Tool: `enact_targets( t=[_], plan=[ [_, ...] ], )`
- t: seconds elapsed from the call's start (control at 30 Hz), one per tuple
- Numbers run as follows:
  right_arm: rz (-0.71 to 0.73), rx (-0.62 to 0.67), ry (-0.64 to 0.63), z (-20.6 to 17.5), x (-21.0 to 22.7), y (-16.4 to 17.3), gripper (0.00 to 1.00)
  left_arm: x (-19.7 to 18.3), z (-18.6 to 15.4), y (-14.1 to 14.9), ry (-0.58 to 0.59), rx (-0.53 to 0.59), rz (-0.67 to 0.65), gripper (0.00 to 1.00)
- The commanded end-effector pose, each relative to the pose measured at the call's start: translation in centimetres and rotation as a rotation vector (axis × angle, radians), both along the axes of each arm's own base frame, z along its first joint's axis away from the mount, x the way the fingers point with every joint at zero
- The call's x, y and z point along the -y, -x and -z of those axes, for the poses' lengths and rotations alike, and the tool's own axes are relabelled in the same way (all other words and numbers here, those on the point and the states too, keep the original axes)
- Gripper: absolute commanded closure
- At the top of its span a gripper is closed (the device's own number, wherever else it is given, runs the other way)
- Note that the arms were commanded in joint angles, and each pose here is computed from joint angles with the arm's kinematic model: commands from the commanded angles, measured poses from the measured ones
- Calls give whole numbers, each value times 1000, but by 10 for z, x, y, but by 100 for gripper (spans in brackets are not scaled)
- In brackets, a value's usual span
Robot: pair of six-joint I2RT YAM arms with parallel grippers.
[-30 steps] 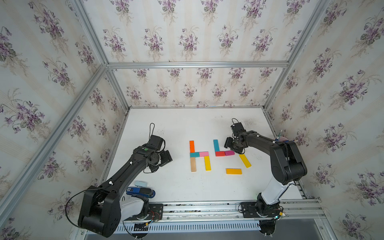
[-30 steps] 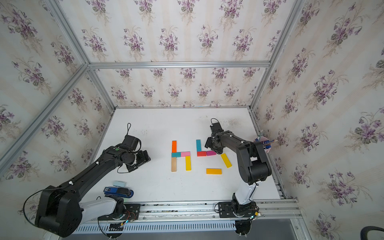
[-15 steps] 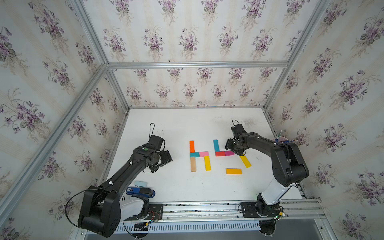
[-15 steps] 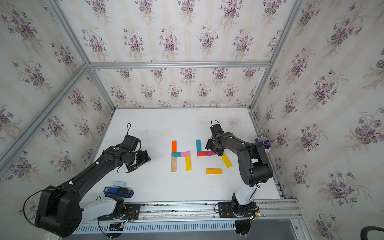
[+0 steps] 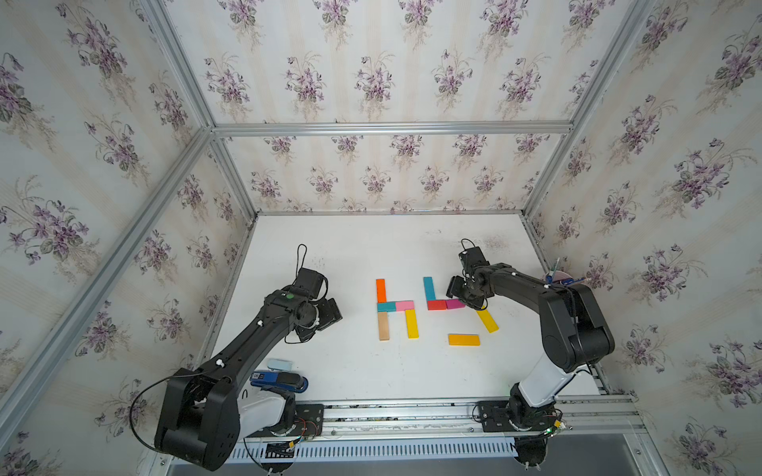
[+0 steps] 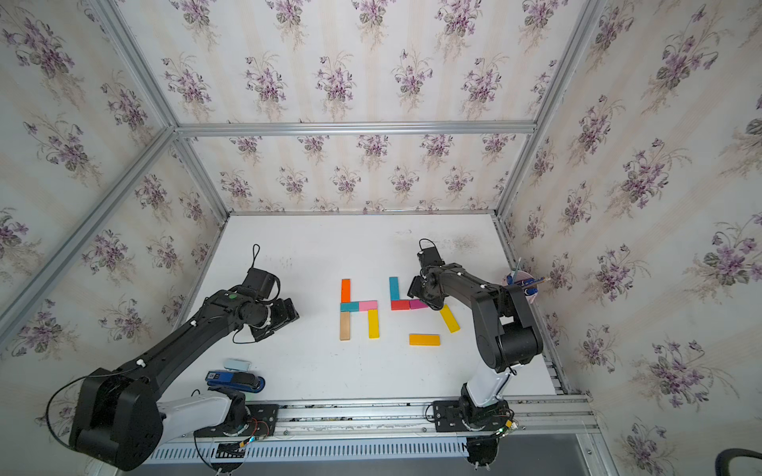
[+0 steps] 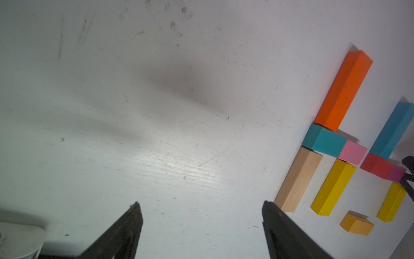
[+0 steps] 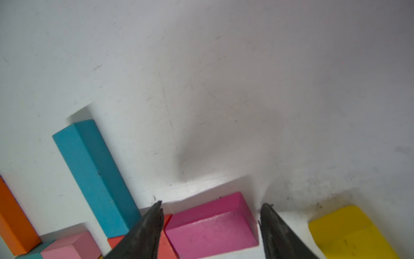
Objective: Assemble the letter h with building blocks
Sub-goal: Assemble the building block at the center of the board.
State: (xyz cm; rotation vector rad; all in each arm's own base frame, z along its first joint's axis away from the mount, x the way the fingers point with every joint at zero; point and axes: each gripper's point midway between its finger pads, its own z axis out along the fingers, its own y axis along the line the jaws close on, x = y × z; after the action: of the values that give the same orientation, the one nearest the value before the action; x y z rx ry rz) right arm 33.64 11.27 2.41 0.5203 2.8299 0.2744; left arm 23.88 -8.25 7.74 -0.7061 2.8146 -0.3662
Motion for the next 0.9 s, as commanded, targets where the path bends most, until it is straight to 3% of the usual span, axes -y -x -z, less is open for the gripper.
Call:
enact_targets(
  t=[0.0,0.87],
  plan=[
    [-3,2,-5,-3,-1,2,30,0,0,1,-2,-2,7,14],
    [-13,7,-14,-5,-5,4,30,1,2,1,3,-5,9,14]
  ],
)
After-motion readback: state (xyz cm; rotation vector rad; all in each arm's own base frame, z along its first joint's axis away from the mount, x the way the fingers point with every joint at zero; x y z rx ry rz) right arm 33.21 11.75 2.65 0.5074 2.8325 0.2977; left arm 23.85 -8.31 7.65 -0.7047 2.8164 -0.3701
